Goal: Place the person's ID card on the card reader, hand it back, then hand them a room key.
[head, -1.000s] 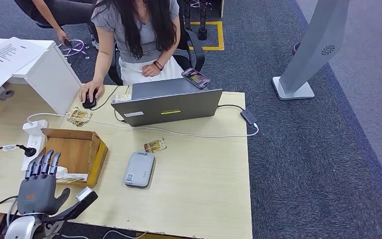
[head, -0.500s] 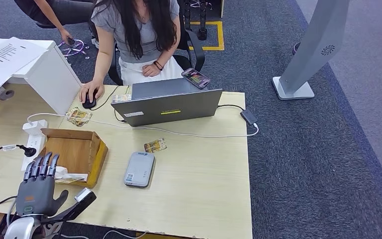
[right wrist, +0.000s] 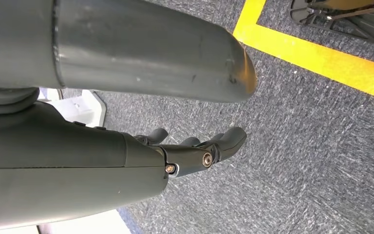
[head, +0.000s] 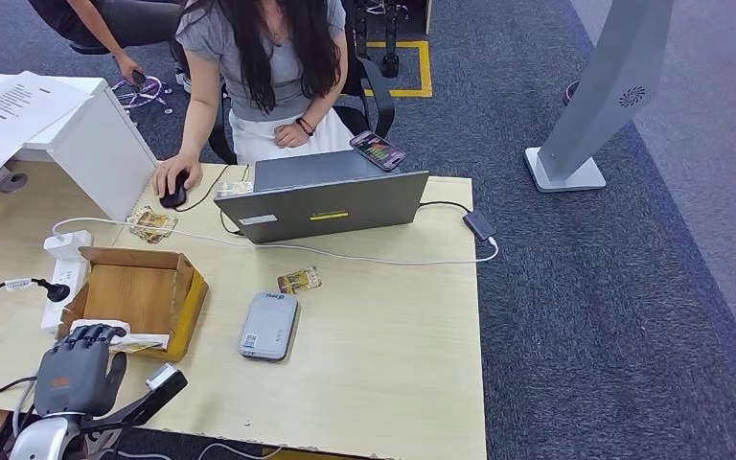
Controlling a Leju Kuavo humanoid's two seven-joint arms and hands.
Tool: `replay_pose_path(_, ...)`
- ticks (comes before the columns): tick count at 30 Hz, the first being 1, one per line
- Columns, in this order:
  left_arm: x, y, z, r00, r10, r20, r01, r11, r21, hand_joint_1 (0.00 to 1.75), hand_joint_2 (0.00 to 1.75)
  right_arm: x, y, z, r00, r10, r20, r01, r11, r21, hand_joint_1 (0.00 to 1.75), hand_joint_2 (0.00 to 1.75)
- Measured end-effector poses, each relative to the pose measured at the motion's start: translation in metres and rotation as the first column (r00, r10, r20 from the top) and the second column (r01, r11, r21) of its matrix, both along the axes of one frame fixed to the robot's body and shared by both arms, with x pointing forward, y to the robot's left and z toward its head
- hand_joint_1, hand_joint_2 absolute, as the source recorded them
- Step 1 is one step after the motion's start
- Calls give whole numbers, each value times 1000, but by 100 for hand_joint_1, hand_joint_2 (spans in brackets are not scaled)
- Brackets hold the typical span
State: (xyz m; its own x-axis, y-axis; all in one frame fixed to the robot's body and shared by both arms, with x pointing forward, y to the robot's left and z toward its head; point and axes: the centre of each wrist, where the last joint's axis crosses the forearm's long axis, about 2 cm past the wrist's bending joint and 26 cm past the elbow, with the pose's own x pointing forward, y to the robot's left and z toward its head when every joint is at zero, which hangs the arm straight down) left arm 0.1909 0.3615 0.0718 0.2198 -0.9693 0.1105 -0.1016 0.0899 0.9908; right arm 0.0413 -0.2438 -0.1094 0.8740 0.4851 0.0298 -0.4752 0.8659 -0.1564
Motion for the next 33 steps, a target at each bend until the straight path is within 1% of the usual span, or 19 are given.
replay_pose_path(15, 0, 0, -2, 1000, -16, -13, 16, 1000, -16, 175, 175, 0, 0, 0, 1000, 6, 2, -6, 1000, 2, 0, 0)
replay_pose_path(23, 0, 1, -1, 1000, -26, 0, 26, 1000, -12, 175, 175, 0, 0, 0, 1000, -1, -3, 1, 1000, 13, 0, 0)
replay_pose_path(29, 7, 1, 4, 999, -36, 40, 36, 999, -4, 175, 175, 0, 0, 0, 1000, 1, -2, -1, 1000, 16, 0, 0)
replay_pose_path(33, 15, 1, 11, 996, -39, 77, 39, 999, 0, 175, 175, 0, -1, 0, 1000, 1, 0, -1, 1000, 17, 0, 0)
